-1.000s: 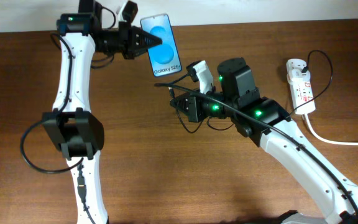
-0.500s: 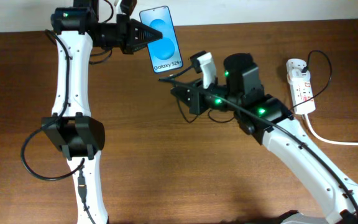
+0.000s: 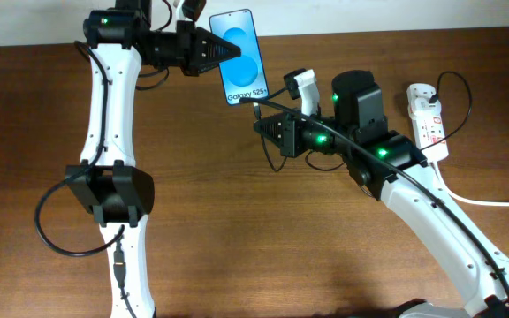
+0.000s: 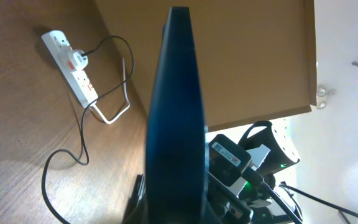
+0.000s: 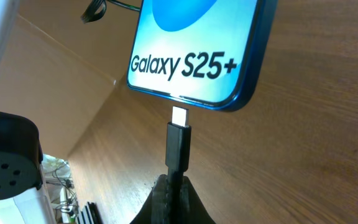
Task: Plug charger to phone and switch on socket
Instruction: 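Push the USB-C plug up into the phone's charging port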
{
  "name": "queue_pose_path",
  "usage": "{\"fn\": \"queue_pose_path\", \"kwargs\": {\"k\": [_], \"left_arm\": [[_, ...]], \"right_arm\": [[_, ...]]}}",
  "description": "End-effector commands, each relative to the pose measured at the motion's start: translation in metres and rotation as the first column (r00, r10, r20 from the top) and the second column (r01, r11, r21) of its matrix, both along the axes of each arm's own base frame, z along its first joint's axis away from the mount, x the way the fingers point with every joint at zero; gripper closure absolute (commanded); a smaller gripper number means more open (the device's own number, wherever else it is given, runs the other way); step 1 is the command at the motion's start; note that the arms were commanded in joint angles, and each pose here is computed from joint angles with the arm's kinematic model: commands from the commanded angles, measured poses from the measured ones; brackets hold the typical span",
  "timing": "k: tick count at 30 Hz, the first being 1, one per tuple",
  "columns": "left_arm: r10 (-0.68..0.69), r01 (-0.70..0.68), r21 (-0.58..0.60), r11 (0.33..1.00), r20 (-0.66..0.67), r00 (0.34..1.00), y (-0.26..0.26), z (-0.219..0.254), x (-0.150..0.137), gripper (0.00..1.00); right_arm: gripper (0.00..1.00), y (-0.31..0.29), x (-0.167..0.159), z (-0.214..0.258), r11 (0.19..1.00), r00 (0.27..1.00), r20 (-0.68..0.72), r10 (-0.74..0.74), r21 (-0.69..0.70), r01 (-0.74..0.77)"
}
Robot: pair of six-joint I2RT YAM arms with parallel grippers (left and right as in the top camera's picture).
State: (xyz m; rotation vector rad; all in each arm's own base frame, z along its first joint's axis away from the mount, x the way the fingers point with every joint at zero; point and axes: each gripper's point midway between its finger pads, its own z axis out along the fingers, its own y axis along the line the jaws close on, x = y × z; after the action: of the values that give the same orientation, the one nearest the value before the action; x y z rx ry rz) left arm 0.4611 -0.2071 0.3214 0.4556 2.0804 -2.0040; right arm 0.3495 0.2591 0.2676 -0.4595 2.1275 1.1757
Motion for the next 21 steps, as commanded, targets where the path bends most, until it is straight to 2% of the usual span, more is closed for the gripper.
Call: {"fn": "queue_pose_path", "kwargs": {"k": [1,21], "left_arm": [[-0.037,0.040,-0.054,0.998,0.048,0.998,-0.008,0.022,-0.011,1.00],[-0.062,0.066,-0.056,0.996,0.076,0.995,-0.019,0.023,-0.014,1.00]], "right_arm": [[0.96,0.002,-0.002,0.001,1.000,1.000,-0.016,0.015,0.014,-0.014],[0.96,0.001,-0.002,-0.003,1.000,1.000,-0.027,0.012,0.008,-0.012]]}}
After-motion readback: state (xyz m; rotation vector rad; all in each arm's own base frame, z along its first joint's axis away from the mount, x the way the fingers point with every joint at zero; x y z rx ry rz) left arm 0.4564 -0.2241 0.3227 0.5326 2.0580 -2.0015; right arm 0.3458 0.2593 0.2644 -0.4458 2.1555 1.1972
